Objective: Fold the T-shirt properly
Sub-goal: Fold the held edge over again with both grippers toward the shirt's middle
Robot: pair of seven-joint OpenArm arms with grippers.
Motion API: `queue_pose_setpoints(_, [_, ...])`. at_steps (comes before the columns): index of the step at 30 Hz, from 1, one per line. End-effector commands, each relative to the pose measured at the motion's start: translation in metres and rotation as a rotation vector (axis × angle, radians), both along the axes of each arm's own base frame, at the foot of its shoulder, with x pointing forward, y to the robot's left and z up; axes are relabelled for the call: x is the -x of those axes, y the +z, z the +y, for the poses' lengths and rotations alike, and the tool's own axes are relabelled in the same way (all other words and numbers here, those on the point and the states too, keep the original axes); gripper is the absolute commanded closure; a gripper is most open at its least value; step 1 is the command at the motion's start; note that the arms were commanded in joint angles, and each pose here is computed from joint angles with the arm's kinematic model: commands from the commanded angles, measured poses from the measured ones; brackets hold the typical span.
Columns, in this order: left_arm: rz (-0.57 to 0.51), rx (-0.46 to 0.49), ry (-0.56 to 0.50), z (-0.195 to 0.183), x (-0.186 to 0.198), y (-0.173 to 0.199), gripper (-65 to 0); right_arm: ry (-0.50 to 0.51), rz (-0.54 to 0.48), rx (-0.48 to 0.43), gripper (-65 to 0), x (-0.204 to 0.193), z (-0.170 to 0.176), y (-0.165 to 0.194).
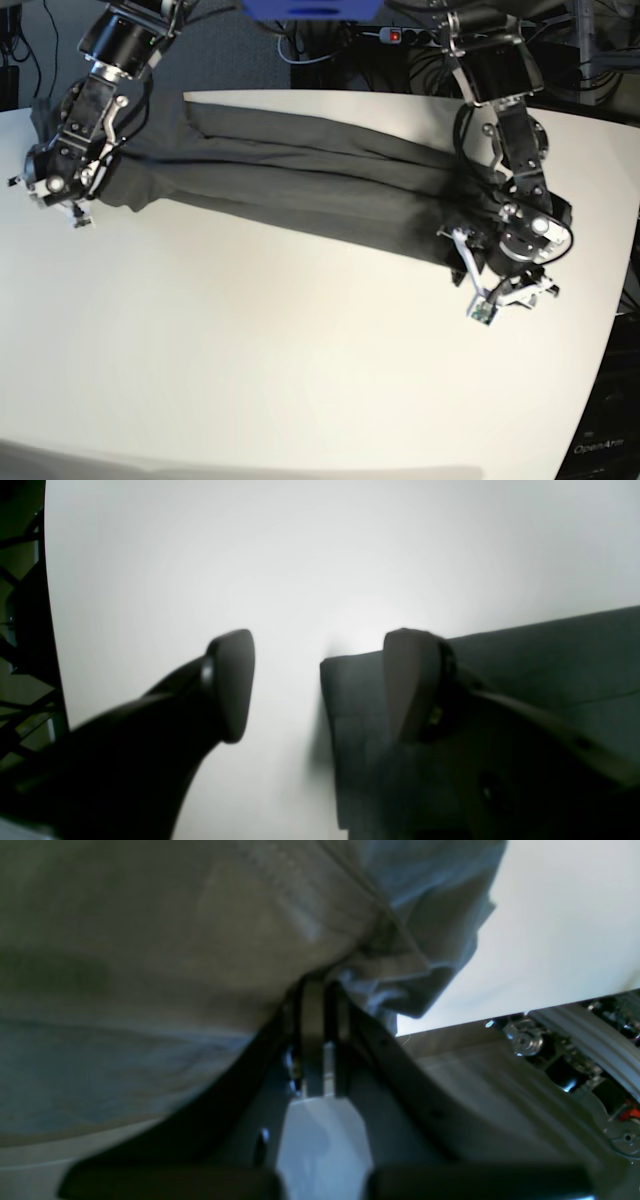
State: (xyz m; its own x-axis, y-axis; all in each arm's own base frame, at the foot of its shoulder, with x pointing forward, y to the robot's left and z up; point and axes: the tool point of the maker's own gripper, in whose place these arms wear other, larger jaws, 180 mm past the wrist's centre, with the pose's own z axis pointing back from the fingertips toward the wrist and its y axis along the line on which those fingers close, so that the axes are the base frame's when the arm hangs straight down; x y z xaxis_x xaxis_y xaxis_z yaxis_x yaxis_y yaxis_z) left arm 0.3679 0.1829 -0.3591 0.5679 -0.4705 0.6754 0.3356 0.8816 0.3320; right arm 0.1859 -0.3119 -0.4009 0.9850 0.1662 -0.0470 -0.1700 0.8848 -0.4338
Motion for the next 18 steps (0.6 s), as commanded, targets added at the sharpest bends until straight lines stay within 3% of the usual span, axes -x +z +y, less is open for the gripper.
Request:
queue_pose_setpoints(1, [-0.043, 0.008, -0.007, -0.002, -0.011, 0.012, -40.2, -0.011, -0.005, 0.033, -0.7, 0.001, -0.008, 0.008])
queue_pose_setpoints(6, [0.006, 0.019, -0.042, -0.014, -0.012, -0.005, -40.2, -0.022, 0.021, 0.034, -0.7, 0.013, -0.011, 0.004])
queue_pose_setpoints(14, [-0.066, 0.08, -0.077, -0.032, -0.009, -0.003, -40.2, -0.036, 0.058, 0.022, -1.2, 0.026, -0.012, -0.005])
queue_pose_setpoints(18, [-0.067, 0.085, -0.076, -0.031, -0.008, -0.004, -40.2, -0.038, 0.096, -0.007, -9.1, 0.029, -0.008, -0.017])
